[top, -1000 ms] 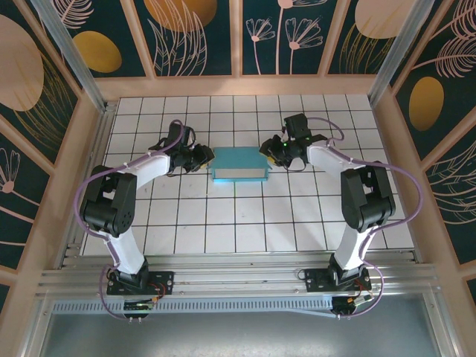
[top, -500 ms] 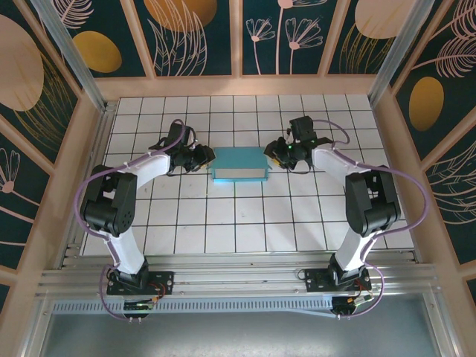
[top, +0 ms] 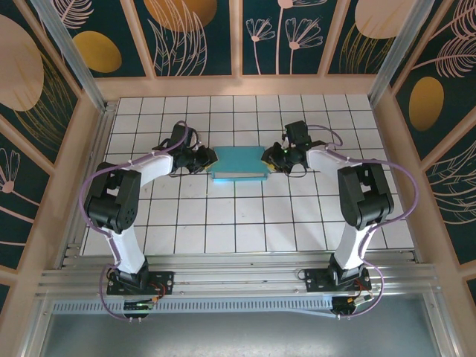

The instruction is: Fold the paper box

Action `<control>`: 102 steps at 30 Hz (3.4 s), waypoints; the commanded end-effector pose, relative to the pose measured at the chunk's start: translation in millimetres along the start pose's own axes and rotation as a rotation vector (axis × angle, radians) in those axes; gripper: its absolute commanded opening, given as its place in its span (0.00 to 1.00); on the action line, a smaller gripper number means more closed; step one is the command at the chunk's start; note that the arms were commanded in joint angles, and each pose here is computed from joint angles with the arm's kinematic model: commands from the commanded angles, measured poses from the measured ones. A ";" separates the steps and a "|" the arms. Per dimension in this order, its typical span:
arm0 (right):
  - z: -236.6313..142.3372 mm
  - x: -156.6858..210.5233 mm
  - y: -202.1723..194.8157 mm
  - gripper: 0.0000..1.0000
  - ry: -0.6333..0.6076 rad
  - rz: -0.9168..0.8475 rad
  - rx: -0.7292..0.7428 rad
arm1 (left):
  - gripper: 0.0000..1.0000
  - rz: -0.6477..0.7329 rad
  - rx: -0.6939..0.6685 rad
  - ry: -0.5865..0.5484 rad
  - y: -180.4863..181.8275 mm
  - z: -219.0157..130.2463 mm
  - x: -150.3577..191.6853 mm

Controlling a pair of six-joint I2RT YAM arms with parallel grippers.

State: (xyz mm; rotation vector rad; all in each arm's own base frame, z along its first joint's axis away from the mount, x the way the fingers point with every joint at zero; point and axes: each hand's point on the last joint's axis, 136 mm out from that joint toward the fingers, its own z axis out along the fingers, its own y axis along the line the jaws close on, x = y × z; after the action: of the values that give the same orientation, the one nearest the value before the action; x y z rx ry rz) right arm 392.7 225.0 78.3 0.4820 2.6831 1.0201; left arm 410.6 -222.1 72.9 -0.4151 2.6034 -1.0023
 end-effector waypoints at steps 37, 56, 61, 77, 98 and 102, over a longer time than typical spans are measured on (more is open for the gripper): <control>11.5 15.9 -14.4 0.27 -0.013 -0.088 0.140 | 0.15 0.016 -0.022 0.042 18.5 4.2 23.4; -8.2 5.0 2.5 0.33 -0.088 -0.131 0.158 | 0.19 0.055 -0.082 0.007 25.7 -7.7 20.7; -30.2 -17.3 8.4 0.39 -0.188 -0.162 0.204 | 0.24 0.111 -0.116 -0.042 15.0 -23.2 6.1; 16.8 7.2 -12.1 0.41 -0.020 -0.147 0.171 | 0.40 0.113 -0.142 0.014 37.7 -3.1 18.7; 1.8 7.5 2.3 0.35 -0.076 -0.159 0.160 | 0.35 0.154 -0.170 -0.004 40.2 -0.9 10.6; 5.7 -1.5 -0.6 0.39 -0.099 -0.153 0.169 | 0.38 0.150 -0.174 -0.029 39.2 -0.5 4.4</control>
State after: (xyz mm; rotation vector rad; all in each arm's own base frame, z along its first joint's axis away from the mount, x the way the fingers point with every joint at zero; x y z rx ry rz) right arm 386.6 230.3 59.5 0.3348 2.7249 0.7377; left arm 393.9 -198.3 35.7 -0.2771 2.6833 -0.7605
